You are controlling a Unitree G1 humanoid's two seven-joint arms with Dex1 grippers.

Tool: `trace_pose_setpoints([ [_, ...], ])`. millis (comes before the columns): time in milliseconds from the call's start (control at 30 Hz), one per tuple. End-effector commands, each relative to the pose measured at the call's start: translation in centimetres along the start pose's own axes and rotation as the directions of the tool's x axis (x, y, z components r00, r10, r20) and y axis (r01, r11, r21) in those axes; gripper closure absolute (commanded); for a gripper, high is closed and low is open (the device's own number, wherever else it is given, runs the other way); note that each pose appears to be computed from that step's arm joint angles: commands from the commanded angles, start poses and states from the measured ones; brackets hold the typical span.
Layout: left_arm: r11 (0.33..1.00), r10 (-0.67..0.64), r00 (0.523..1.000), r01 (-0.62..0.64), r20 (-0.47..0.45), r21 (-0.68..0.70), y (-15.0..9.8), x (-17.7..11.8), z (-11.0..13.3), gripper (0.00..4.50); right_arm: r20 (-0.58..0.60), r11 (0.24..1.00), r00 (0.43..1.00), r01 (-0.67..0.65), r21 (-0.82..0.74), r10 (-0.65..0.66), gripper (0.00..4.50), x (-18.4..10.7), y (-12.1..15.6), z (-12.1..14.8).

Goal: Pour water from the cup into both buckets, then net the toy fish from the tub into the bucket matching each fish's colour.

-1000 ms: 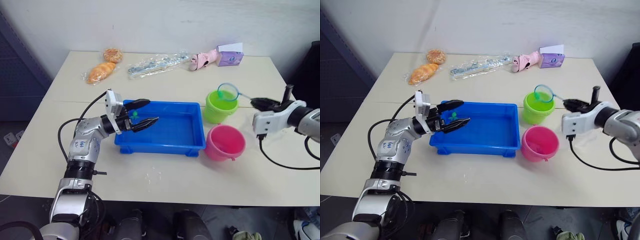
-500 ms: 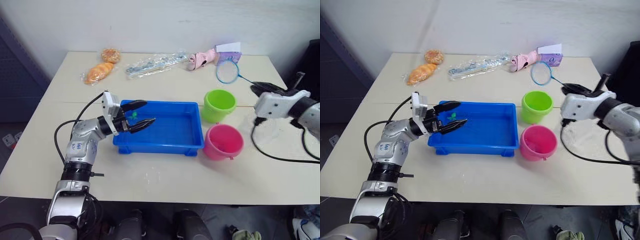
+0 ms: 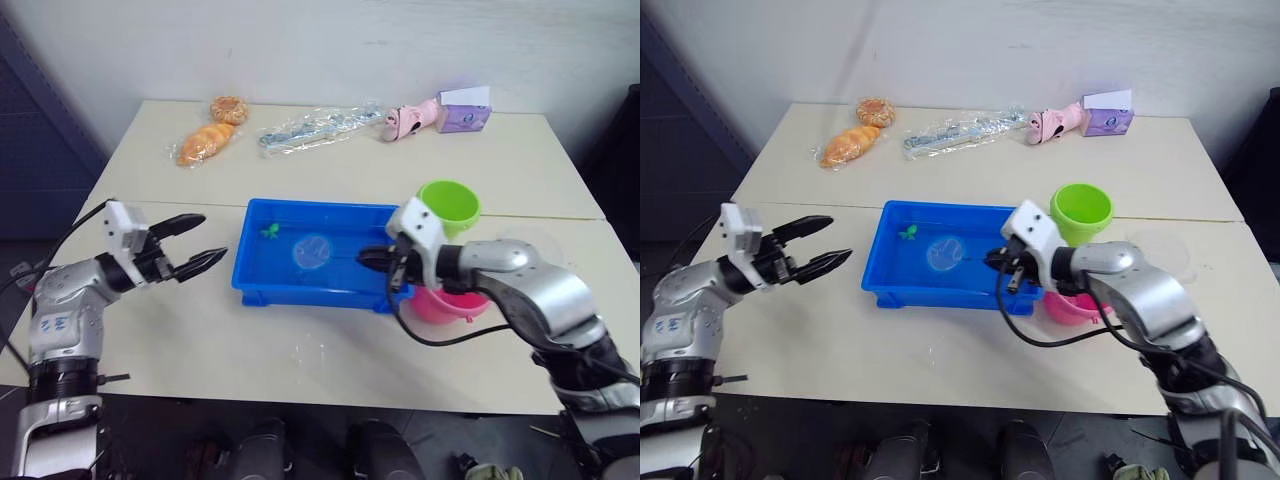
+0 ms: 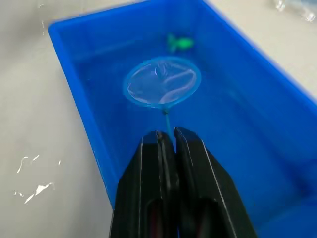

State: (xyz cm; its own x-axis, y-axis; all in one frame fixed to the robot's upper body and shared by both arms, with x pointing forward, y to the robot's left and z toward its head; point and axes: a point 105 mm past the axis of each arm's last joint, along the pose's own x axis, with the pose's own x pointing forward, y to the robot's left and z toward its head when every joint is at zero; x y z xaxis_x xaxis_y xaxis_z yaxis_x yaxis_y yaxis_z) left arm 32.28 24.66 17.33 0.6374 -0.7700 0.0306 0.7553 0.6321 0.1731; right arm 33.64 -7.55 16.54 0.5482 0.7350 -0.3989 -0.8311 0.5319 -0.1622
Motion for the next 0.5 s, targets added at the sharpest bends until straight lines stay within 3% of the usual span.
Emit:
trace_pose_setpoints([
  [33, 0.999, 0.024, 1.000, -0.025, 0.013, 0.044, 0.2, -0.8, 1.2, 0.14, -0.059, 0.998, 0.996, 0.067, -0.010, -0.068, 4.50, 1.5, -1.1, 0.1],
  [233, 0.998, 0.032, 0.999, -0.032, 0.002, 0.048, 0.0, -1.2, 1.1, 0.14, -0.074, 0.997, 0.994, 0.081, -0.009, -0.082, 4.50, 4.4, -1.7, 0.3],
  [500, 0.999, 0.018, 1.000, -0.018, -0.005, 0.043, -0.6, -0.7, 0.9, 0.14, 0.022, 0.996, 0.996, 0.089, -0.011, -0.088, 4.50, 7.2, -1.7, 2.5],
])
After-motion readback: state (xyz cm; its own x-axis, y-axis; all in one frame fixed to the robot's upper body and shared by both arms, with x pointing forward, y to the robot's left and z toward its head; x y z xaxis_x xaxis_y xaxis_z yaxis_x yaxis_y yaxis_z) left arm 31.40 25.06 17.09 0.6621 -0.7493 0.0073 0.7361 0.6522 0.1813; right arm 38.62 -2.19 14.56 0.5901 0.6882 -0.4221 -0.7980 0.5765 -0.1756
